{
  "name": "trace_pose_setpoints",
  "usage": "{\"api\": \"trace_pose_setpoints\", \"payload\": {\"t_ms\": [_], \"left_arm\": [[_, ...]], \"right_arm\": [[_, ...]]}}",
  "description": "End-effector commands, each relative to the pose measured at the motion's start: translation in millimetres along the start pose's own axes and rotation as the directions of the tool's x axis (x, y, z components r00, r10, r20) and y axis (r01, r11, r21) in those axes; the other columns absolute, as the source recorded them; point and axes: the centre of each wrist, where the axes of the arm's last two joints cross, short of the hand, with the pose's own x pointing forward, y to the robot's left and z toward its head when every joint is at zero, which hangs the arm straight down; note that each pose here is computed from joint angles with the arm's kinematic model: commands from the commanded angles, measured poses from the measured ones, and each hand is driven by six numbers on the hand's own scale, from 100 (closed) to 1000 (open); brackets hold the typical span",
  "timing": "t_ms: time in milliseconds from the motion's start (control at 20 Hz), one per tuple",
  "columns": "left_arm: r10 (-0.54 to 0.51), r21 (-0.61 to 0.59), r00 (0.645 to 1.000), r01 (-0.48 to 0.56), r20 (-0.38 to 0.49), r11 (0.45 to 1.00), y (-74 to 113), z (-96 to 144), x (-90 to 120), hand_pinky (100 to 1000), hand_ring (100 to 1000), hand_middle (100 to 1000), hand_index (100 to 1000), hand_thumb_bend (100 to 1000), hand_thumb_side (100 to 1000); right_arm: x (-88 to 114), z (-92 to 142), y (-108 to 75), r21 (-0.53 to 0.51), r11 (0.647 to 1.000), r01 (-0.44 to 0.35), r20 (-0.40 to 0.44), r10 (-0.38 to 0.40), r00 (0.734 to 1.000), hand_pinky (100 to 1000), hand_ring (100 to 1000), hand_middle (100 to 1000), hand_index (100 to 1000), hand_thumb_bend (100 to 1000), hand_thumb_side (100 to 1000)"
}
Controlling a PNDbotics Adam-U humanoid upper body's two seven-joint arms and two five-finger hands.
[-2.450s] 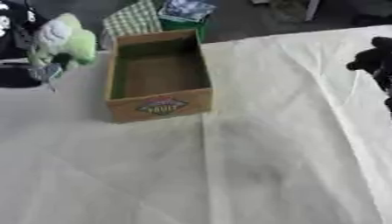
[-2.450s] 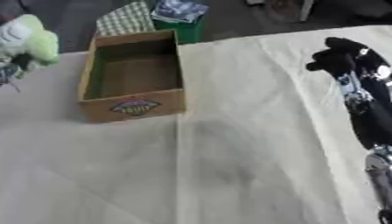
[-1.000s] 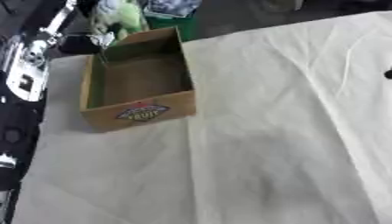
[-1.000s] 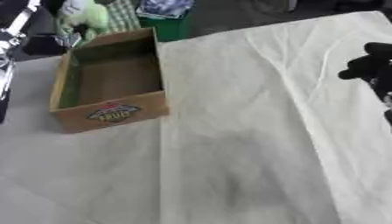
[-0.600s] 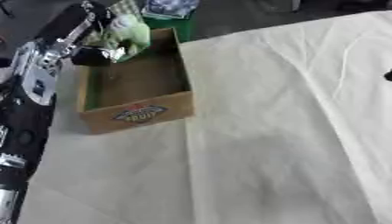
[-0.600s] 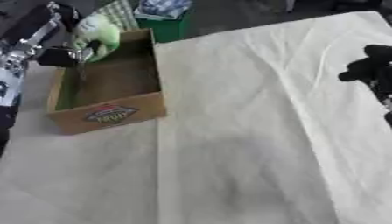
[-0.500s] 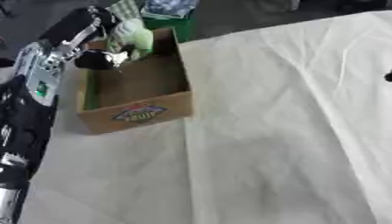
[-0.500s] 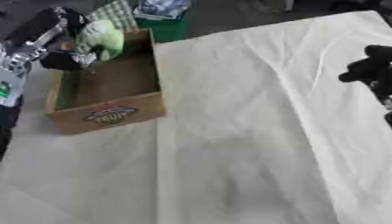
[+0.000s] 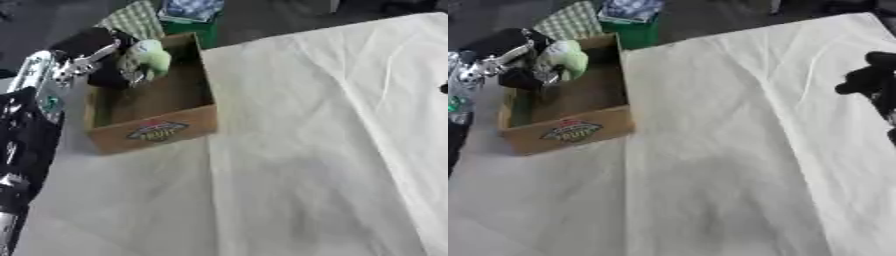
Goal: Pick up objects on the table and place them in the box.
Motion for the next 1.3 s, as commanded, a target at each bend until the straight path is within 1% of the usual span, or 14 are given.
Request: {"api": "trace_pose_setpoints", "payload": {"t_ms": [50, 100, 150, 200, 350, 550, 650, 750, 800, 900, 1050, 1100, 1250, 1300], "left_arm": [[-0.073, -0.048, 0.996, 0.071, -0.046, 0.996, 16.8, 5.8, -8.3, 556, 744, 669, 915, 257, 704], [-0.087, -0.063, 0.995, 0.084, -0.049, 0.994, 18.4, 6.0, -7.9, 591, 794, 720, 929, 399, 726], [-0.103, -0.07, 0.993, 0.1, -0.051, 0.993, 21.6, 6.3, -7.1, 608, 812, 741, 940, 475, 733], [-0.123, -0.071, 0.991, 0.12, -0.052, 0.99, 26.1, 6.9, -6.0, 635, 848, 783, 979, 626, 744], [-0.172, -0.074, 0.984, 0.168, -0.053, 0.983, 34.0, 8.2, -3.6, 648, 865, 808, 1000, 743, 740], [-0.218, -0.105, 0.974, 0.21, -0.067, 0.972, 32.7, 9.1, -3.8, 675, 902, 853, 1000, 868, 727], [-0.232, -0.078, 0.968, 0.226, -0.093, 0.971, 37.8, 10.8, -3.8, 654, 886, 835, 1000, 831, 771], [-0.228, -0.004, 0.966, 0.229, -0.125, 0.973, 50.7, 13.1, -0.6, 639, 855, 802, 991, 673, 860], [-0.212, 0.047, 0.967, 0.22, -0.14, 0.974, 59.5, 15.4, 0.0, 635, 831, 772, 951, 581, 895], [-0.161, 0.18, 0.971, 0.193, -0.176, 0.965, 84.5, 22.9, -0.1, 647, 799, 739, 923, 519, 916], [-0.072, 0.364, 0.971, 0.154, -0.229, 0.918, 115.9, 41.9, -6.6, 669, 740, 664, 877, 376, 901], [-0.039, 0.414, 0.969, 0.141, -0.245, 0.899, 121.1, 49.1, -9.7, 648, 705, 626, 856, 332, 892], [0.039, 0.534, 0.958, 0.125, -0.284, 0.836, 130.3, 71.7, -19.8, 616, 655, 578, 828, 262, 866], [0.056, 0.569, 0.953, 0.13, -0.297, 0.812, 133.9, 79.8, -22.7, 616, 655, 578, 828, 262, 866]], "right_arm": [[6.4, -2.1, -1.8, 0.007, 1.0, -0.01, 0.022, 0.009, 1.0, 911, 699, 664, 831, 100, 533], [6.2, -1.8, -1.8, 0.007, 1.0, -0.009, 0.02, 0.009, 1.0, 911, 699, 664, 831, 100, 532], [6.1, -1.6, -1.7, 0.007, 1.0, -0.009, 0.019, 0.009, 1.0, 911, 699, 664, 831, 100, 532], [5.9, -1.3, -1.7, 0.009, 1.0, -0.009, 0.017, 0.009, 1.0, 911, 699, 664, 831, 100, 533], [5.7, -0.8, -1.9, 0.006, 1.0, -0.01, 0.017, 0.01, 1.0, 910, 699, 664, 831, 100, 532], [5.2, 0.0, -1.7, 0.001, 1.0, -0.007, 0.015, 0.007, 1.0, 911, 699, 664, 831, 100, 532], [4.9, 0.6, -1.8, 0.001, 1.0, -0.007, 0.013, 0.007, 1.0, 910, 699, 664, 831, 100, 531], [4.8, 1.1, -2.3, -0.002, 1.0, -0.008, 0.012, 0.008, 1.0, 910, 699, 664, 830, 100, 532], [4.8, 1.5, -2.7, -0.003, 1.0, -0.01, 0.011, 0.01, 1.0, 909, 699, 664, 830, 100, 532], [4.8, 2.1, -3.6, -0.008, 1.0, -0.012, 0.012, 0.012, 1.0, 908, 700, 664, 830, 100, 533], [4.8, 3.3, -5.0, -0.016, 1.0, -0.015, 0.011, 0.016, 1.0, 908, 700, 665, 830, 100, 534], [4.8, 3.5, -5.4, -0.019, 1.0, -0.017, 0.011, 0.017, 1.0, 907, 701, 665, 829, 100, 535], [4.8, 3.8, -5.9, -0.025, 1.0, -0.017, 0.012, 0.017, 1.0, 907, 700, 665, 829, 100, 534], [4.7, 4.0, -6.0, -0.029, 0.999, -0.016, 0.012, 0.016, 1.0, 907, 700, 665, 829, 100, 534]]}}
